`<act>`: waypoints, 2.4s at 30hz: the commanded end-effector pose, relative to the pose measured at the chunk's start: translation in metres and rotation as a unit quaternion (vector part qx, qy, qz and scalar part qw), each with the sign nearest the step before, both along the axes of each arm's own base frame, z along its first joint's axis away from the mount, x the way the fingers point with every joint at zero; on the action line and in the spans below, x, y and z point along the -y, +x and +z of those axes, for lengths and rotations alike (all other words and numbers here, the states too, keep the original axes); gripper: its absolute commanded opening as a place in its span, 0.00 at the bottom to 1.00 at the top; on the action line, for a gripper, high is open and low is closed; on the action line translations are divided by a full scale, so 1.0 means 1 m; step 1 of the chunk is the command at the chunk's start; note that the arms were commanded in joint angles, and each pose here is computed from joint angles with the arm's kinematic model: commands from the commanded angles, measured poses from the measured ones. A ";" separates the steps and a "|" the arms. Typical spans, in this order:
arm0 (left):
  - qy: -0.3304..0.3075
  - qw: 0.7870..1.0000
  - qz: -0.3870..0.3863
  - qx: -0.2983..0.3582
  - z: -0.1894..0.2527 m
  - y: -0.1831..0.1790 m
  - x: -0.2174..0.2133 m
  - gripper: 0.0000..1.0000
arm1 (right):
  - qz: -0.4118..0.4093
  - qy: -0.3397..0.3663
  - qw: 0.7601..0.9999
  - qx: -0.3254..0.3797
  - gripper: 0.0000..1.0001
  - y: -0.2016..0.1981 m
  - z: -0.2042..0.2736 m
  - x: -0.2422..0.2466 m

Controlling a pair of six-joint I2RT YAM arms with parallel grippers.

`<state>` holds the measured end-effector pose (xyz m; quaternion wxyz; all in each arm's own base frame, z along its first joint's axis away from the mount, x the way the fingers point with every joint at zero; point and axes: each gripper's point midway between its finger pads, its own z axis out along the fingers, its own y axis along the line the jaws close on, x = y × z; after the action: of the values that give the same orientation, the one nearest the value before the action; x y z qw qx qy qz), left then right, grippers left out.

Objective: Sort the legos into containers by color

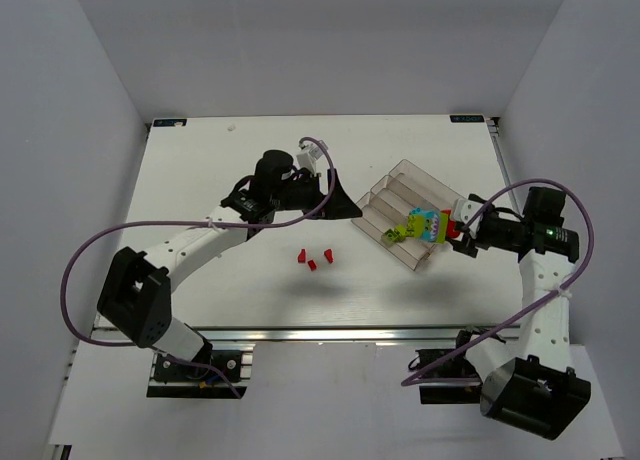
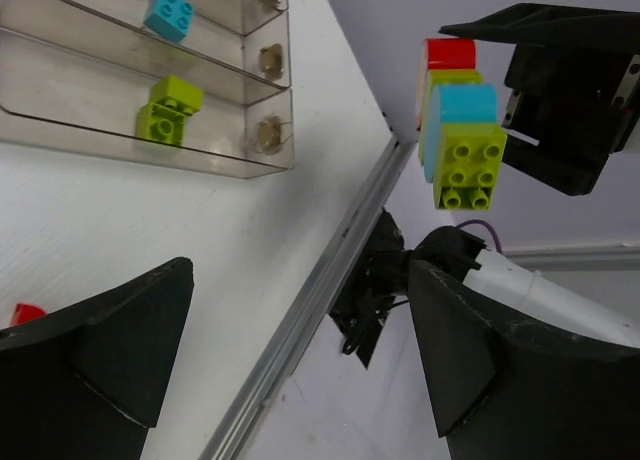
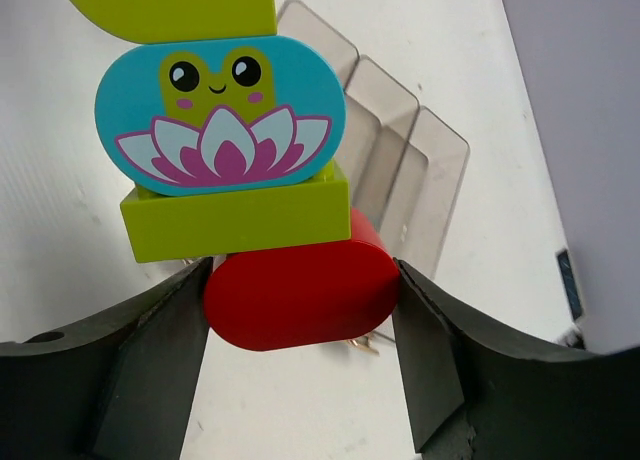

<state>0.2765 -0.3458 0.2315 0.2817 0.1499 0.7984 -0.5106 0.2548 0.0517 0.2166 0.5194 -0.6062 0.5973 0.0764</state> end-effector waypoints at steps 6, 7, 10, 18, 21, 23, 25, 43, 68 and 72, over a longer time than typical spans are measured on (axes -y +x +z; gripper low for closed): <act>-0.088 0.995 -0.045 0.011 0.050 -0.013 0.021 0.98 | 0.000 0.091 0.995 -0.044 0.00 -0.007 0.021 -0.042; -0.097 0.994 -0.046 0.015 0.054 -0.012 0.022 0.98 | -0.010 0.095 0.994 -0.053 0.00 -0.006 0.021 -0.042; -0.110 0.992 -0.056 0.013 0.063 -0.020 0.030 0.98 | -0.028 0.105 0.992 -0.066 0.00 -0.005 0.022 -0.048; -0.116 0.991 -0.056 -0.024 0.058 -0.021 0.046 0.98 | -0.058 0.114 0.989 -0.077 0.00 0.004 0.025 -0.068; -0.127 0.989 -0.064 -0.029 0.062 -0.024 0.052 0.98 | -0.070 0.103 0.990 -0.068 0.00 0.010 0.024 -0.072; -0.123 0.989 -0.069 -0.036 0.061 -0.024 0.057 0.98 | -0.065 0.106 0.990 -0.064 0.00 0.010 0.025 -0.079; -0.117 0.990 -0.073 -0.040 0.060 -0.026 0.061 0.98 | -0.065 0.106 0.990 -0.062 0.00 0.012 0.027 -0.085; -0.018 0.995 -0.054 -0.079 0.019 -0.018 0.070 0.98 | -0.054 0.042 0.996 -0.064 0.00 0.021 0.019 -0.118; -0.003 0.992 -0.070 -0.103 0.001 -0.019 0.075 0.69 | -0.050 0.056 0.995 -0.066 0.00 0.022 0.022 -0.125; -0.004 0.992 -0.074 -0.107 -0.002 -0.020 0.076 0.60 | -0.047 0.063 0.994 -0.071 0.00 0.021 0.023 -0.128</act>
<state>0.2576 -0.4161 0.2135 0.1490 0.1357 0.8232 -0.5307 0.2676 0.1675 0.2071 0.4720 -0.5428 0.6838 0.1222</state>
